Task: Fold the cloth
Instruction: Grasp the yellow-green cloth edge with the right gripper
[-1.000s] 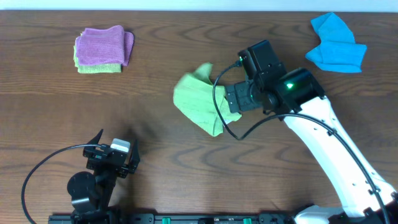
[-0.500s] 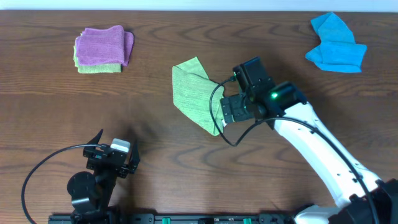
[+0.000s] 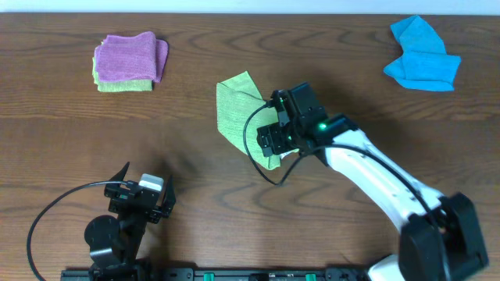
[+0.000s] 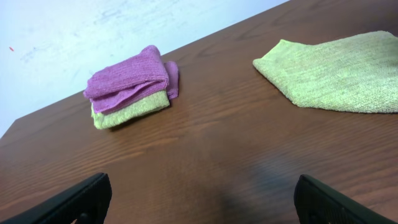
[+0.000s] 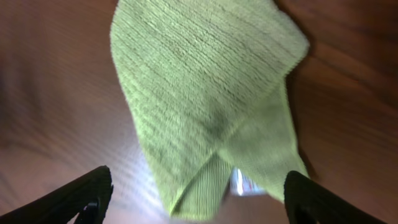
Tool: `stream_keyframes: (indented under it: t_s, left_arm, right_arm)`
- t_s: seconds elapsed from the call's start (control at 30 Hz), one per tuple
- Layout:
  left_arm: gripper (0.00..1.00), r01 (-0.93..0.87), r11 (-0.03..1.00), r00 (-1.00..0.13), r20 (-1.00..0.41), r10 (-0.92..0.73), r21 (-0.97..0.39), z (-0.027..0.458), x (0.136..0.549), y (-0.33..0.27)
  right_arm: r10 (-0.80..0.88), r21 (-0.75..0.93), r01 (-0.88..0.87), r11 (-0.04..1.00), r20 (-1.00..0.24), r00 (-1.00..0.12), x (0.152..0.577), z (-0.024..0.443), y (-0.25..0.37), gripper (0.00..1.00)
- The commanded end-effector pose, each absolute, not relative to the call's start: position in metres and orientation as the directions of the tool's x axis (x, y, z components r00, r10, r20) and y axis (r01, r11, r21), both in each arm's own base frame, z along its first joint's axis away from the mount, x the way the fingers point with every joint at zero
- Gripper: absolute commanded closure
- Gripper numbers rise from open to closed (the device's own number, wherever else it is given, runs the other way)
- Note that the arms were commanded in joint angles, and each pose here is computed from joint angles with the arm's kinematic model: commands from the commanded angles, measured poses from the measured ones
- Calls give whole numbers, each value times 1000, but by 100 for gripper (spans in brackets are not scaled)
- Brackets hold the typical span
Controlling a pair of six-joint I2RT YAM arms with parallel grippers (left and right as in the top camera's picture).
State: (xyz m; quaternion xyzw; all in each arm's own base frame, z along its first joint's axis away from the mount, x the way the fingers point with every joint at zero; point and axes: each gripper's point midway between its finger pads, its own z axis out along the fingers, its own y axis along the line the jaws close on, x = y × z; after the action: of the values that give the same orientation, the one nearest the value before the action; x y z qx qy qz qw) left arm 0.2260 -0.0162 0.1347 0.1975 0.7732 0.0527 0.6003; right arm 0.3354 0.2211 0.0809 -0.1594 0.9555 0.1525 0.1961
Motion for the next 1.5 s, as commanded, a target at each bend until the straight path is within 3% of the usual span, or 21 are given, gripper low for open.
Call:
stream_keyframes:
  t_s: [0.0,0.3,0.57,0.8,1.2,1.47]
  left_arm:
    - [5,266,916,-217,-907,361,301,124,225,-20]
    - [5,266,916,-217,-907,361,301,124,225,-20]
    - [5,265,916,-216,-907,361,301,124,225,-20]
    - [5,266,916,-217,-907,361,301,124,225,-20]
    - [5,266,916,-217,-907,361,301,124,225,-20]
    - [5,265,916,-216,-907,361,301,124,225,-20]
  right_arm:
    - [-254,264,-376,888,-399,-881,335,65,228,14]
    - [-173,267,-300,916,-414,-894,369,42,205,13]
    - [-142,344,-324,881,-461,-876,387,43,215,15]
    - [-128,387,-339,858,-477,-869,393,40,225,16]
    - [-85,358,-238,903,-394,-915,389,14,205,19]
    - [-84,446,-290,847,-427,-900,393,27,225,22]
